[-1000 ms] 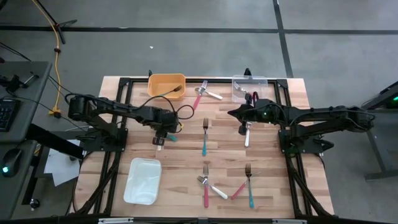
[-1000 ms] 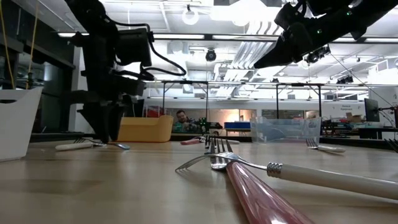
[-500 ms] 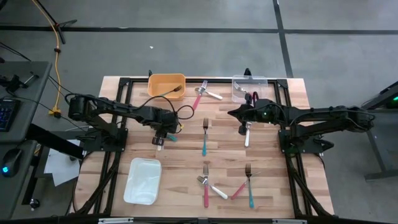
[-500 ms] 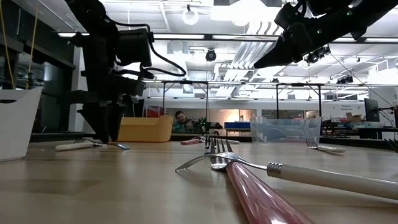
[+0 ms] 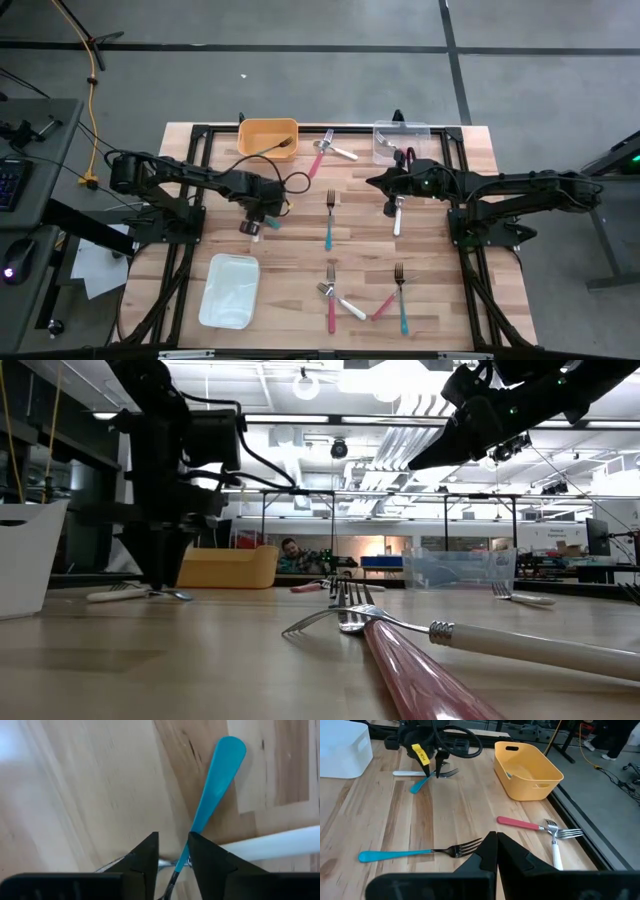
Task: Sort silverware by color (type)
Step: Put the blue fork into the yellow bin
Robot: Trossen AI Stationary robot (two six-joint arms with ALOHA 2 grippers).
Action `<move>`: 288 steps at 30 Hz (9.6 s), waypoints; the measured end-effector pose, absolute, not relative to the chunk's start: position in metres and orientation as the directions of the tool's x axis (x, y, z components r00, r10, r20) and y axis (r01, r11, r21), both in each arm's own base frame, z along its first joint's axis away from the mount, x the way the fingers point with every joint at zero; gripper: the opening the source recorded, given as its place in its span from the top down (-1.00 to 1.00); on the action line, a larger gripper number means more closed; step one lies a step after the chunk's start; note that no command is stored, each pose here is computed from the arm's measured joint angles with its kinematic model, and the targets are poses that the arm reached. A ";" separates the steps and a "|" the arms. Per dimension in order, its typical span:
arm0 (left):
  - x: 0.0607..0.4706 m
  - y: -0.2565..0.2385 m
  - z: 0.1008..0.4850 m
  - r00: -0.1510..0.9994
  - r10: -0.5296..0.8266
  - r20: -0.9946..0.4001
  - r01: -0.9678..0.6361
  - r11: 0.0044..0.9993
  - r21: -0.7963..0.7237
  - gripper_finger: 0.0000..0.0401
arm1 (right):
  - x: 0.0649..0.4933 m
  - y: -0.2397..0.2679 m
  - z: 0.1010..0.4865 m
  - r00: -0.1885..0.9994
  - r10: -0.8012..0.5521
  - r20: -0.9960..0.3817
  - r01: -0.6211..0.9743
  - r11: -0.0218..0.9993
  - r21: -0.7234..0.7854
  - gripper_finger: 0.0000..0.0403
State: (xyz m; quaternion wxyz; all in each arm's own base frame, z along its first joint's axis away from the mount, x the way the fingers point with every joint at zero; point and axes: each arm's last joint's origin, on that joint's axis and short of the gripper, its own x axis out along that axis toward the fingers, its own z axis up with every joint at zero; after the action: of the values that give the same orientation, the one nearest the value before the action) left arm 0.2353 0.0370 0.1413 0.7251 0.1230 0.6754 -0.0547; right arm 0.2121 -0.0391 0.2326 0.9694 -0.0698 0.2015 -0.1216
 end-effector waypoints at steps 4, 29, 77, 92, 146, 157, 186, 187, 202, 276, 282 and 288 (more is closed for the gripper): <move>0.235 0.037 0.142 0.077 0.084 -0.994 0.272 0.957 0.101 0.73 | 0.212 -0.039 0.233 0.889 -0.264 -0.374 0.208 0.961 -0.184 1.00; 0.247 0.038 0.162 0.085 0.061 -0.994 0.284 0.955 0.083 0.55 | 0.212 -0.039 0.233 0.890 -0.259 -0.374 0.203 0.962 -0.184 1.00; 0.259 0.031 0.161 0.076 0.097 -0.992 0.328 0.938 0.117 0.37 | 0.212 -0.039 0.232 0.888 -0.262 -0.377 0.204 0.961 -0.186 1.00; 0.245 0.029 0.140 0.022 0.138 -0.990 0.318 0.938 0.138 0.27 | 0.212 -0.039 0.232 0.888 -0.263 -0.377 0.206 0.961 -0.187 1.00; 0.248 -0.072 0.282 0.190 -0.064 -0.980 -0.453 0.879 -0.145 0.95 | 0.212 -0.039 0.232 0.885 -0.260 -0.385 0.199 0.961 -0.193 1.00; 0.212 -0.153 0.281 0.226 -0.060 -0.972 -0.753 0.623 -0.213 0.95 | 0.212 -0.039 0.232 0.885 -0.260 -0.386 0.198 0.961 -0.193 1.00; 0.179 -0.167 0.211 0.146 0.001 -0.989 -0.802 0.586 -0.118 0.95 | 0.211 -0.039 0.230 0.878 -0.259 -0.403 0.195 0.961 -0.194 1.00; 0.181 -0.168 0.210 0.153 -0.006 -0.988 -0.796 0.592 -0.127 0.95 | 0.211 -0.039 0.230 0.878 -0.259 -0.403 0.195 0.962 -0.194 1.00; 0.190 -0.176 0.194 0.099 -0.035 -0.994 -0.707 0.701 -0.095 0.95 | 0.210 -0.039 0.228 0.871 -0.258 -0.419 0.191 0.962 -0.194 1.00; 0.200 0.151 0.162 0.449 0.314 -0.837 -0.734 0.664 -0.144 1.00 | 0.204 -0.077 0.238 0.849 -0.423 -0.317 0.418 0.904 -0.088 1.00; 0.201 0.153 0.163 0.469 0.339 -0.815 -0.694 0.713 -0.103 1.00 | 0.203 -0.078 0.238 0.822 -0.470 -0.321 0.486 0.873 -0.036 1.00; 0.205 0.155 0.164 0.524 0.388 -0.758 -0.667 0.741 -0.082 1.00 | 0.202 -0.079 0.237 0.807 -0.494 -0.324 0.518 0.855 -0.012 1.00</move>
State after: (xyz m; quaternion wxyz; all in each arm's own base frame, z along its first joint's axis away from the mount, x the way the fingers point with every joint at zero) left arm 0.2048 0.1548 0.1636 0.8532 -0.1847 0.3772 0.3092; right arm 0.2023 -0.0789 0.2374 0.9498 0.0382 0.1597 -0.2664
